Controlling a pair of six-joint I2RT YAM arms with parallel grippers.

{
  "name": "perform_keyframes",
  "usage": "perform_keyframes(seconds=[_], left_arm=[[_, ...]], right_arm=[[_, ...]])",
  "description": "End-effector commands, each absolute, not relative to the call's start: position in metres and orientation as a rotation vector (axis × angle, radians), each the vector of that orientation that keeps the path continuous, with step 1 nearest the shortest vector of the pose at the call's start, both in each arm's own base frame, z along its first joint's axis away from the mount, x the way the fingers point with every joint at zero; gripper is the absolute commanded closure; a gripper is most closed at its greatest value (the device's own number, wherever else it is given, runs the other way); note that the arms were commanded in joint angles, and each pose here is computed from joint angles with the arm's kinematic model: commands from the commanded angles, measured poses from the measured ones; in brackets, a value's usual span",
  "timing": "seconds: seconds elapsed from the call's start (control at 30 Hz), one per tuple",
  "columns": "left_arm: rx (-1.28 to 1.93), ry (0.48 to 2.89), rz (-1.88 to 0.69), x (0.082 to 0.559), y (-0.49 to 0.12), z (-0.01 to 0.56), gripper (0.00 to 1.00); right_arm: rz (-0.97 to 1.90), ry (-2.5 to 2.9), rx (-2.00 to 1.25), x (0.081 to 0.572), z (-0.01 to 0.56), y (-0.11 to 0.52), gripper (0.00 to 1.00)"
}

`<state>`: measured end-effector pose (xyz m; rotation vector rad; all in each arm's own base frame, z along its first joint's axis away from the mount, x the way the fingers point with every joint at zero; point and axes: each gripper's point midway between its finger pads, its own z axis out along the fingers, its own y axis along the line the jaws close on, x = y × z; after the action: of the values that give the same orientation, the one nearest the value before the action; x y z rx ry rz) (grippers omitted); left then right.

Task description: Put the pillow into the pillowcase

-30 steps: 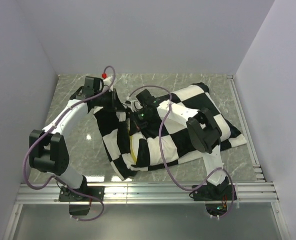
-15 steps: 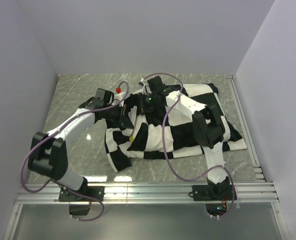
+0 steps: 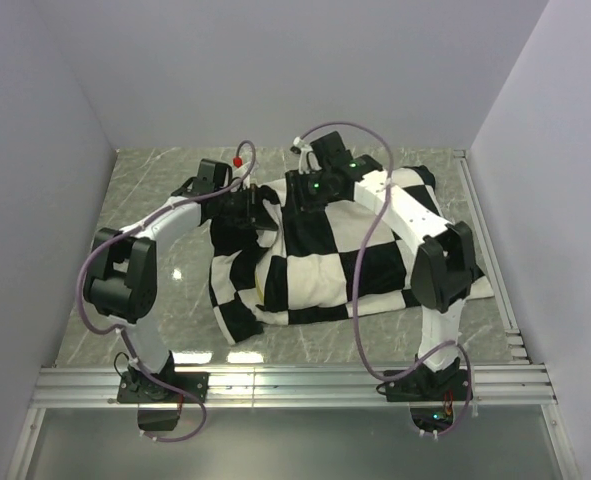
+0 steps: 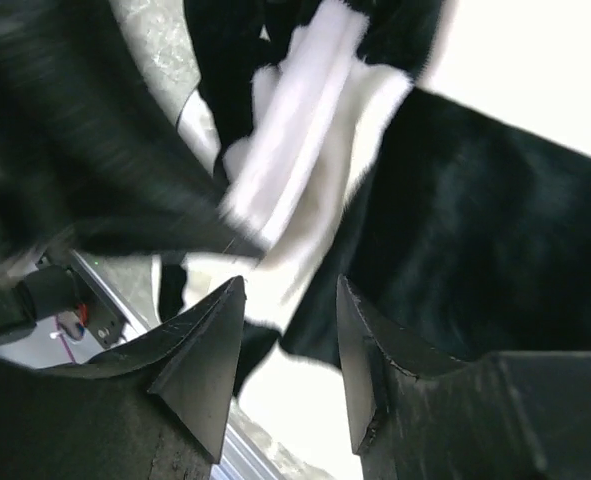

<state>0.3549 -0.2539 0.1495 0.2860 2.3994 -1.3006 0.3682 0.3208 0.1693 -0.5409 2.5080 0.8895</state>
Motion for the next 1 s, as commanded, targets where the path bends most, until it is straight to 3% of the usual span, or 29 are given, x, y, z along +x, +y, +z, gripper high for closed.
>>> perform_keyframes(seconds=[0.0, 0.1, 0.17, 0.2, 0.3, 0.37, 0.47, 0.57, 0.6, 0.73, 0.83, 0.87, 0.97], left_arm=[[0.313, 2.276, -1.448, 0.364, -0.28, 0.181, 0.98], [0.365, 2.202, -1.466, 0.372, -0.311, 0.2, 0.96], [0.373, 2.204, -1.433, 0.383, -0.32, 0.2, 0.86], [0.329, 2.236, -1.38, 0.392, -0.315, 0.191, 0.74], [0.261, 2.323, -1.277, 0.405, -0.283, 0.172, 0.57], [0.291, 2.308, -1.25, 0.402, -0.253, 0.177, 0.51], [0.433, 2.366, -1.162, 0.37, -0.222, 0.183, 0.42], [0.565, 2.436, -1.056, 0.323, -0.197, 0.177, 0.39], [0.613, 2.439, -1.034, 0.311, -0.191, 0.174, 0.22], [0.608, 2.476, -0.979, 0.264, -0.175, 0.145, 0.21], [0.445, 2.556, -0.936, 0.252, -0.171, 0.119, 0.27], [0.431, 2.545, -0.865, 0.26, -0.17, 0.113, 0.29], [0.459, 2.537, -0.812, 0.264, -0.179, 0.101, 0.3]], right_arm=[[0.787, 2.421, -0.587, 0.362, 0.218, 0.291, 0.52], [0.773, 2.424, -0.572, 0.354, 0.218, 0.28, 0.52], [0.814, 2.436, -0.557, 0.347, 0.215, 0.274, 0.52], [0.83, 2.44, -0.548, 0.345, 0.215, 0.273, 0.52], [0.883, 2.459, -0.571, 0.331, 0.212, 0.272, 0.52], [0.943, 2.455, -0.603, 0.318, 0.212, 0.274, 0.5], [1.003, 2.461, -0.663, 0.3, 0.209, 0.278, 0.47], [1.025, 2.471, -0.75, 0.282, 0.204, 0.29, 0.48], [1.028, 2.473, -0.762, 0.279, 0.203, 0.293, 0.48], [1.045, 2.513, -0.842, 0.258, 0.188, 0.315, 0.47], [1.014, 2.561, -0.855, 0.251, 0.172, 0.323, 0.46], [0.994, 2.577, -0.867, 0.245, 0.168, 0.328, 0.39], [0.924, 2.617, -0.883, 0.241, 0.151, 0.335, 0.35]])
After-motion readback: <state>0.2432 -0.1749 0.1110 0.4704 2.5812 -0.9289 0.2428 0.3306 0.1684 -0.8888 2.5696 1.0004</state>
